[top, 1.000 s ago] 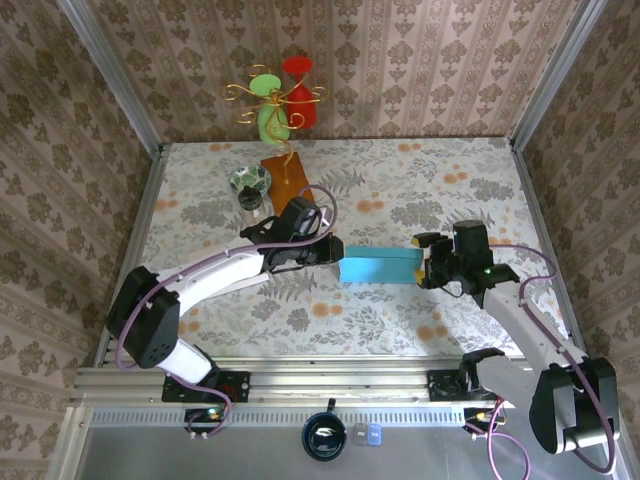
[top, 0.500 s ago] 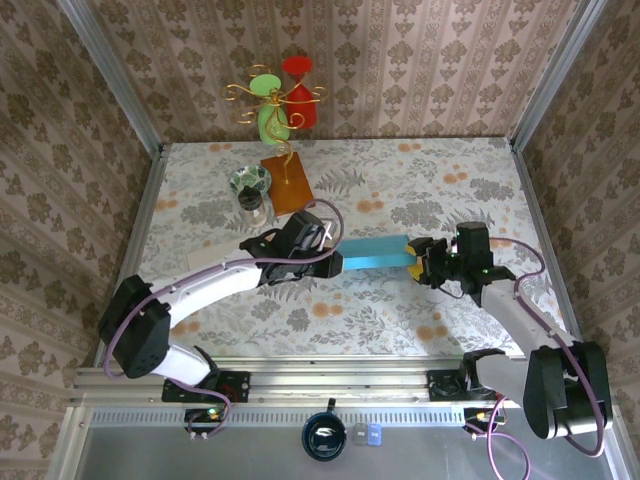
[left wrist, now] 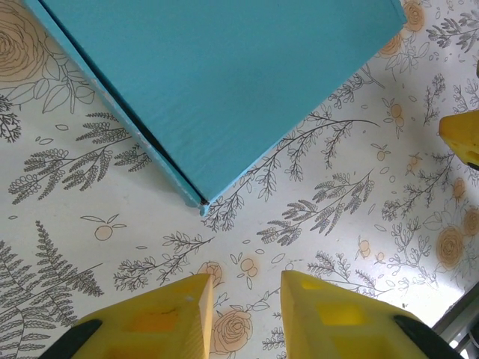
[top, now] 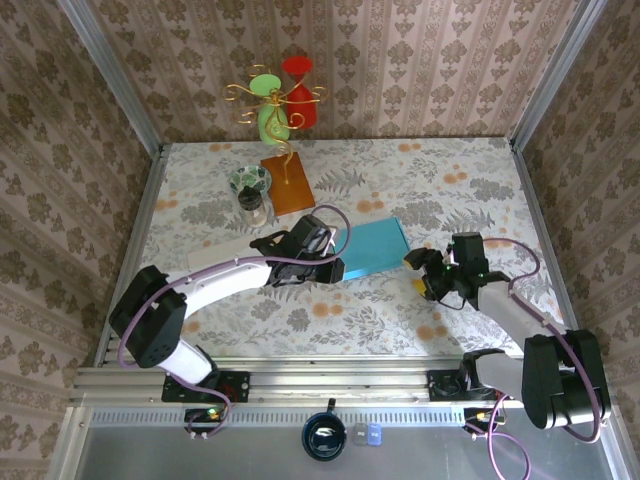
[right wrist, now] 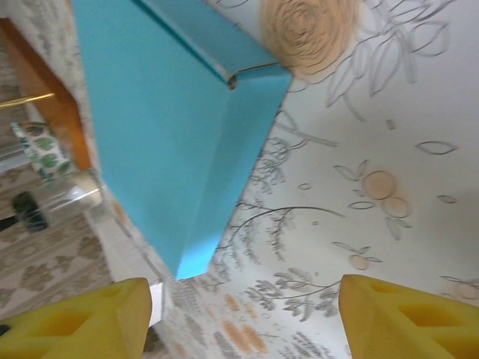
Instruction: Fold the paper box
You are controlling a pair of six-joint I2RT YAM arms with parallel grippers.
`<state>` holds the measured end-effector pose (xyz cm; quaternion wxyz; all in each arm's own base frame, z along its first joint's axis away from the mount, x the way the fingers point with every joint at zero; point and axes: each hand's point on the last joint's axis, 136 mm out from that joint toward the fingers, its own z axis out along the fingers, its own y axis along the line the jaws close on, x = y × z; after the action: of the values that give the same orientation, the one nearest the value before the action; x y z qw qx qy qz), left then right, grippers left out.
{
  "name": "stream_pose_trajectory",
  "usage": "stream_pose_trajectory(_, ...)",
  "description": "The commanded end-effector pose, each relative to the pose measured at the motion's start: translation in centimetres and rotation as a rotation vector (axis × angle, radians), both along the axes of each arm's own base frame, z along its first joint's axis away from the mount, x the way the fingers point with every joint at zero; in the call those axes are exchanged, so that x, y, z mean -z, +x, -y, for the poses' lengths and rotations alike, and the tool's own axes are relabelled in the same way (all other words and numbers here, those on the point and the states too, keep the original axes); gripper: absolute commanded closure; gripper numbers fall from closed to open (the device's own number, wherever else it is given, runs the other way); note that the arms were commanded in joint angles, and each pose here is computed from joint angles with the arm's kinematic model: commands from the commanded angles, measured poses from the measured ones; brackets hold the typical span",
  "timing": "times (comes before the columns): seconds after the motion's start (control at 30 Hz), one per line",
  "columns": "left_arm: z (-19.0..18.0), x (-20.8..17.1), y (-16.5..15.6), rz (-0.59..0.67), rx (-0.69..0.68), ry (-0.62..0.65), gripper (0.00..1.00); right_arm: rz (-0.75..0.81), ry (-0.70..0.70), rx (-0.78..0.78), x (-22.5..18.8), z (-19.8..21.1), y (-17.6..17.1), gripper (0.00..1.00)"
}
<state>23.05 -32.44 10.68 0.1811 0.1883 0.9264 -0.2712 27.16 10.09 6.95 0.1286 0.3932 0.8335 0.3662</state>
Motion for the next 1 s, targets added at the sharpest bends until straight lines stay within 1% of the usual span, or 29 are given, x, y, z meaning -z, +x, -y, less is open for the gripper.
stream_pose_trajectory(0.0,0.1,-1.8,0.8,0.024,-0.024,-0.04,0.69,-0.061,-0.159,-0.041,0.4,1.8,-1.6,0.3)
stream_pose_trajectory(0.1,-0.1,-2.4,1.0,0.044,-0.034,-0.048,0.68,-0.028,-0.22,-0.035,-1.1,2.7,-1.6,0.28)
stream_pose_trajectory(0.13,-0.3,-2.6,1.2,0.052,-0.038,-0.049,0.68,-0.01,-0.242,-0.034,-1.8,3.0,-1.5,0.23)
stream_pose_trajectory(0.17,-0.4,-2.8,1.3,0.062,-0.043,-0.048,0.68,0.013,-0.265,-0.039,-2.6,3.3,-1.3,0.03)
stream_pose_trajectory(0.2,-0.6,-3.0,1.5,0.072,-0.051,-0.048,0.68,0.035,-0.287,-0.047,-3.4,3.5,-1.1,0.0)
stream_pose_trajectory(0.3,-1.6,-4.2,2.3,0.117,-0.093,-0.058,0.67,0.087,-0.398,-0.057,-5.9,4.9,-1.0,0.0)
stream_pose_trajectory(0.33,-2.2,-4.7,2.8,0.14,-0.116,-0.059,0.63,0.114,-0.45,-0.046,-7.0,5.7,-1.0,0.0)
stream_pose_trajectory(0.37,-2.9,-5.3,3.1,0.163,-0.139,-0.064,0.37,0.142,-0.506,-0.028,-8.2,6.6,-1.1,0.0)
stream_pose_trajectory(0.4,-3.6,-5.6,3.5,0.182,-0.162,-0.065,0.01,0.181,-0.553,-0.019,-9.6,7.3,-1.1,0.0)
stream_pose_trajectory(0.47,-5.7,-6.6,4.3,0.235,-0.235,-0.06,0.0,0.28,-0.652,-0.005,-12.7,8.6,-1.2,0.0)
stream_pose_trajectory(0.5,-6.7,-7.0,4.6,0.255,-0.267,-0.061,0.0,0.299,-0.705,0.022,-13.7,9.5,-1.4,0.0)
stream_pose_trajectory(0.57,-9.5,-7.7,5.3,0.295,-0.361,-0.057,0.0,0.312,-0.826,0.117,-15.4,12.1,-2.0,0.0)
stream_pose_trajectory(0.63,-12.1,-7.9,5.6,0.315,-0.444,-0.051,0.0,0.293,-0.966,0.236,-16.2,15.1,-2.8,0.0)
stream_pose_trajectory(0.7,-15.1,-7.9,5.7,0.337,-0.538,-0.021,0.0,0.328,-1.072,0.256,-16.2,16.4,-2.6,0.0)
stream_pose_trajectory(0.77,-18.4,-7.8,5.7,0.362,-0.648,0.04,0.0,0.402,-1.146,0.268,-16.2,17.0,-2.1,0.0)
stream_pose_trajectory(0.87,-22.4,-7.9,5.2,0.398,-0.769,0.135,0.0,0.504,-1.207,0.32,-15.4,17.5,-1.5,0.0)
stream_pose_trajectory(0.97,-25.0,-7.6,4.9,0.411,-0.843,0.209,0.0,0.576,-1.255,0.28,-12.6,17.1,-0.1,0.0)
